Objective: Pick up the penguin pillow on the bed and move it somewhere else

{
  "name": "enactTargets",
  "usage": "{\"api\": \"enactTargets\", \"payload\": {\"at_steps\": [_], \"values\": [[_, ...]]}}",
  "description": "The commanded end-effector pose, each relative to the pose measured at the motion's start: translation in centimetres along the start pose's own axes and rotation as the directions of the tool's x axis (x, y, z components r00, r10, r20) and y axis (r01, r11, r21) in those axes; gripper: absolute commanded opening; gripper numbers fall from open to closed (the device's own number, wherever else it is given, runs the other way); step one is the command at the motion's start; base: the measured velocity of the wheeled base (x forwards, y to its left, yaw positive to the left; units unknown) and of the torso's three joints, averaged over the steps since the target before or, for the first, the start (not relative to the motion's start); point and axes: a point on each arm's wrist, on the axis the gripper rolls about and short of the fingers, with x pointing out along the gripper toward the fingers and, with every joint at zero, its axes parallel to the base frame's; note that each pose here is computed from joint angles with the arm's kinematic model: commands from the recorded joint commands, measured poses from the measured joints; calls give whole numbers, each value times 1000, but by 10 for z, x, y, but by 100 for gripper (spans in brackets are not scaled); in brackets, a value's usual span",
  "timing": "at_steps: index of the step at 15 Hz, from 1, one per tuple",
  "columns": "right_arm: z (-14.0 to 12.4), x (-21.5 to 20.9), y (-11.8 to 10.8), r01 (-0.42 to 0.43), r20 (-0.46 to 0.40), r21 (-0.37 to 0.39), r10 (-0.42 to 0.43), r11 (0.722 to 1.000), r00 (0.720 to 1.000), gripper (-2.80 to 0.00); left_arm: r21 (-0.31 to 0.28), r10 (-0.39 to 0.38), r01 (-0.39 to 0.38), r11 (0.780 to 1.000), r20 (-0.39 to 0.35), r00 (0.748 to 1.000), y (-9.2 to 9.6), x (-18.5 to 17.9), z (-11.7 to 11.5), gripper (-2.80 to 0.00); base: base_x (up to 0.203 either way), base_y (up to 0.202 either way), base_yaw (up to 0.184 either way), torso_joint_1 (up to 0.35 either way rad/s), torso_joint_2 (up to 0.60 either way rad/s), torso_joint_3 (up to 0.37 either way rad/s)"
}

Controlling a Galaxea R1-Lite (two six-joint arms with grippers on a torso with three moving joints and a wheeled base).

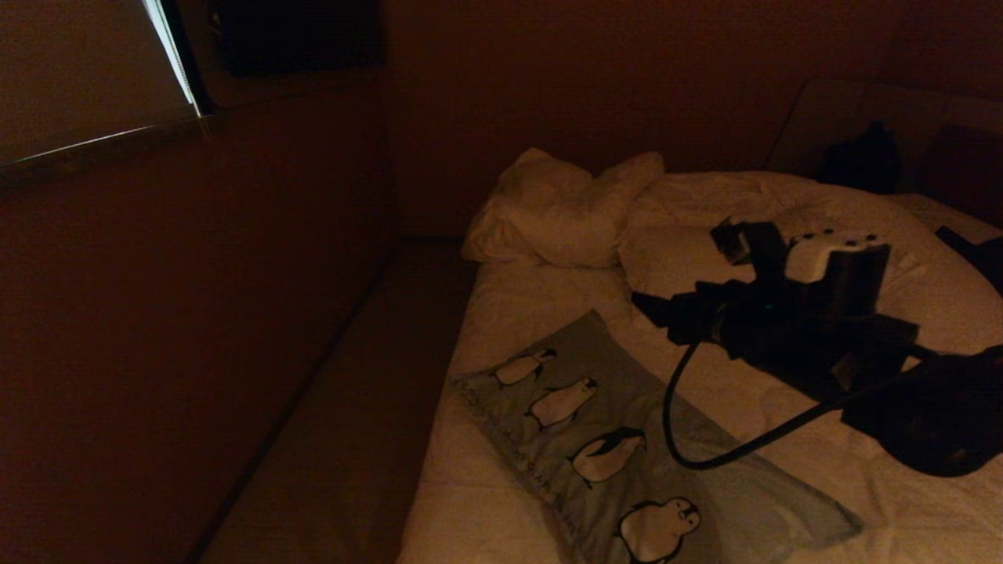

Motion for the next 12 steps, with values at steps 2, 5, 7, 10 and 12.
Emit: {"api": "enactTargets", "payload": {"at_steps": [2,5,7,10,12], "values": [[50,-28,-29,82,165,35,-87,996,982,0,0,1,-1,1000,0,1000,0,0,0,-280,0,0,0,0,0,0],[75,-32,-75,230,233,65,-239,971,943,0,0,1,-1,1000,0,1000,0,0,0,-280,0,0,0,0,0,0],[89,-36,-112,342,266,84,-352,936,898,0,0,0,0,1000,0,1000,0,0,0,-280,0,0,0,0,0,0],[101,-43,-143,422,289,99,-431,901,855,-280,0,0,0,1000,1,1000,0,0,0,-280,0,0,0,0,0,0],[109,-52,-167,466,311,125,-481,876,820,-280,0,1,-1,1000,1,1000,0,0,0,-280,0,0,0,0,0,0]]}}
